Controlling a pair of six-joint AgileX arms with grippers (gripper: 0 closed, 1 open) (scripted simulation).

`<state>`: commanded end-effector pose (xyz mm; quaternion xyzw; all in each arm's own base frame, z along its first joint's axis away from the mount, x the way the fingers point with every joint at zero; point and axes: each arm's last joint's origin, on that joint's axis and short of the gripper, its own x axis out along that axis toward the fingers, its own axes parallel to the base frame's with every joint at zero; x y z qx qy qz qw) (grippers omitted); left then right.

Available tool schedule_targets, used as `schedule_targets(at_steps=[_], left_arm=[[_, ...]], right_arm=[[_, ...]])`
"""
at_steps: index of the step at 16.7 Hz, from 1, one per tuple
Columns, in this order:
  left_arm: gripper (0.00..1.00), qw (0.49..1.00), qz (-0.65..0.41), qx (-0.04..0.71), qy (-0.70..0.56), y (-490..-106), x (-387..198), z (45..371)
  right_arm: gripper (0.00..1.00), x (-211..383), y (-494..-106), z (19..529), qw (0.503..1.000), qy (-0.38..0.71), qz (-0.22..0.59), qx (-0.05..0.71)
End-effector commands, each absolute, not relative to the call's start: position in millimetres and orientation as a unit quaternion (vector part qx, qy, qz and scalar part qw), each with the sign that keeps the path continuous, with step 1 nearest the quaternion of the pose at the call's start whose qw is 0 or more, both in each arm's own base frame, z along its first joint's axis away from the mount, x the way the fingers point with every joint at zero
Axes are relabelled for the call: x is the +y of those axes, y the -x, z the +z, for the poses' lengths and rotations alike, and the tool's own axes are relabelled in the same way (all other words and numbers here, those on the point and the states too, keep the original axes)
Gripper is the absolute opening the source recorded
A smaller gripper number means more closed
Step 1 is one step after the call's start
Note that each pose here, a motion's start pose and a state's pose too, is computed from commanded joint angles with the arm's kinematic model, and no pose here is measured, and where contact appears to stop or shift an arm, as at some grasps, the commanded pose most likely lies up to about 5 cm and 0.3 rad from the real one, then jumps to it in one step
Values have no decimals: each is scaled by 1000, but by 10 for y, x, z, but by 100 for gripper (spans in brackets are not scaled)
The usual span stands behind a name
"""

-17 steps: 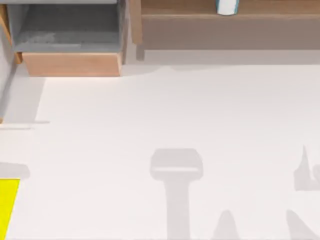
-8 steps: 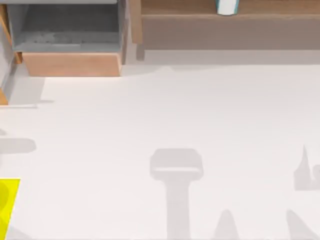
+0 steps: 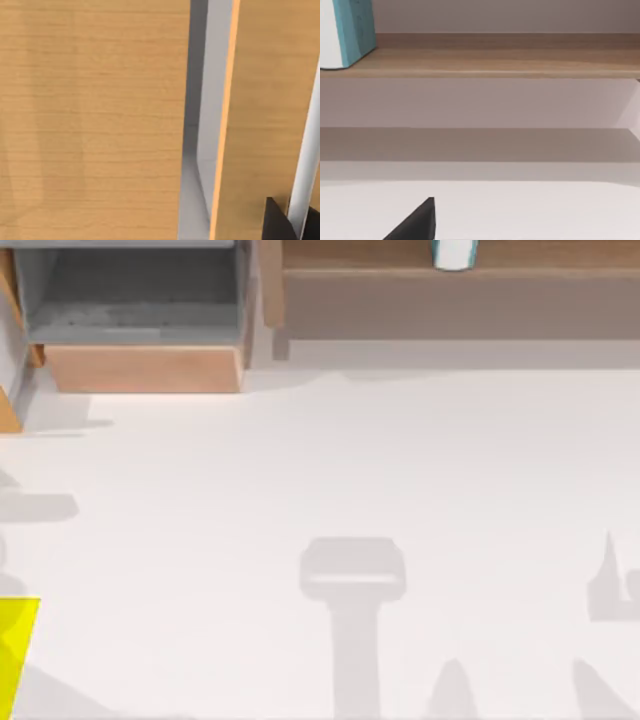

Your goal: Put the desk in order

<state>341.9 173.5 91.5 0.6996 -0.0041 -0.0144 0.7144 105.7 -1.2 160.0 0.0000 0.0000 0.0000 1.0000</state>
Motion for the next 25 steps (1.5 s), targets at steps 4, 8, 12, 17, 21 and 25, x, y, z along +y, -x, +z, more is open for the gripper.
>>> schedule_targets(at_steps=[4, 8, 12, 17, 21, 25], left_arm=[[0, 715, -12, 2, -700, -3728, 1739, 904], [0, 715, -13, 4, -699, -3779, 1732, 897], [0, 715, -16, -3, -699, -3868, 1719, 910], [0, 715, -13, 0, -699, -4276, 1732, 910], [0, 715, -13, 5, -699, -4395, 1726, 894], [15, 715, -13, 5, -699, -4395, 1726, 894]], right_arm=[[100, -12, -1057, 1600, 1000, 0, 0, 0], [100, -12, -1057, 1600, 1000, 0, 0, 0], [100, -12, -1057, 1600, 1000, 0, 0, 0], [100, -12, -1057, 1600, 1000, 0, 0, 0], [100, -12, -1057, 1600, 1000, 0, 0, 0], [100, -12, -1057, 1600, 1000, 0, 0, 0]])
